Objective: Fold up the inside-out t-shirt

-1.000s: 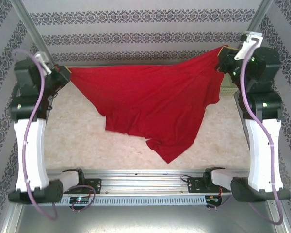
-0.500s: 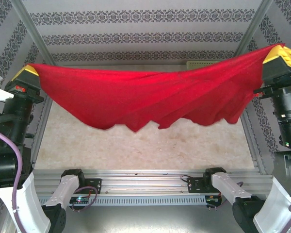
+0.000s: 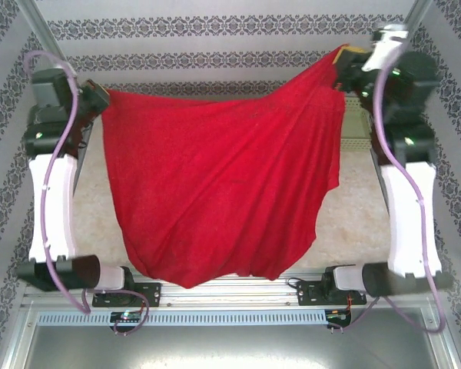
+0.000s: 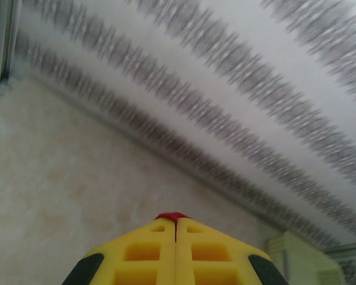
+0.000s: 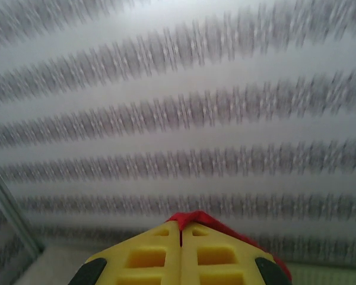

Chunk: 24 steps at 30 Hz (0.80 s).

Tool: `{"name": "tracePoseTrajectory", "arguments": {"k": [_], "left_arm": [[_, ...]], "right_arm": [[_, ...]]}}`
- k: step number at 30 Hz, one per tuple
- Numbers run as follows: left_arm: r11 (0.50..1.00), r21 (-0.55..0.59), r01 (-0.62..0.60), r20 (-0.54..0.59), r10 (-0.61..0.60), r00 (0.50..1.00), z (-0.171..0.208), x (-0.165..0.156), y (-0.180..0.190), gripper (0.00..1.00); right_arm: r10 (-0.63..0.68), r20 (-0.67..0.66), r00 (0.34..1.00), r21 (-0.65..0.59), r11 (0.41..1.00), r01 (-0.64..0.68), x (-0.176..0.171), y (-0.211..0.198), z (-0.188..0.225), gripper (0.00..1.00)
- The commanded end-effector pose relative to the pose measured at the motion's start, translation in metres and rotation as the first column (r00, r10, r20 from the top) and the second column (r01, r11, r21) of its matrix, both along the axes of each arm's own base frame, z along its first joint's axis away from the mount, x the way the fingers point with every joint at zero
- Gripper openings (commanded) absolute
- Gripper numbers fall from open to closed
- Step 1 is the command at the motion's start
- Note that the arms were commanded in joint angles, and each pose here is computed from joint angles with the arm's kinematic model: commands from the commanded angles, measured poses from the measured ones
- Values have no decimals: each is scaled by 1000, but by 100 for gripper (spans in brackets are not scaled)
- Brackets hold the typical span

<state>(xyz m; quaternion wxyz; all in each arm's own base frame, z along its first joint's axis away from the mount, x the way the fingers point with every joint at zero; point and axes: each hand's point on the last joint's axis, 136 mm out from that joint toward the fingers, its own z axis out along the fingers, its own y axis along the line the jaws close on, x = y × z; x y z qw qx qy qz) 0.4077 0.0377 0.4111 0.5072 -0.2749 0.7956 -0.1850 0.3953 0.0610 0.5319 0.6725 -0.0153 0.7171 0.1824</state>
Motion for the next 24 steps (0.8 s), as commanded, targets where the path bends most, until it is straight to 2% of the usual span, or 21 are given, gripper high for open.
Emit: {"name": "tracePoseTrajectory", "arguments": {"k": [1,7,13,18,24], "left_arm": [[999,-42,17,-67,-20,998,-45,30,3,0],[999,-39,13,-206,-21,978,-147,86,15,0],[1000,-16,10,-270,-14,963,-215,128,27,0],[1000,2,-3,-282,3,960,-238,155,40,0],[999,17,-29,-264,32,964,-237,175,63,0]], "right_arm": [[91,-46,995,36,995,-89,44,18,-37,0],[100,-274,956,-25,994,-111,133,54,-153,0],[54,-428,902,-67,994,-91,198,63,-244,0],[-21,-477,879,-128,991,-46,232,55,-284,0],[-57,-469,881,-165,986,-23,257,49,-290,0]]}}
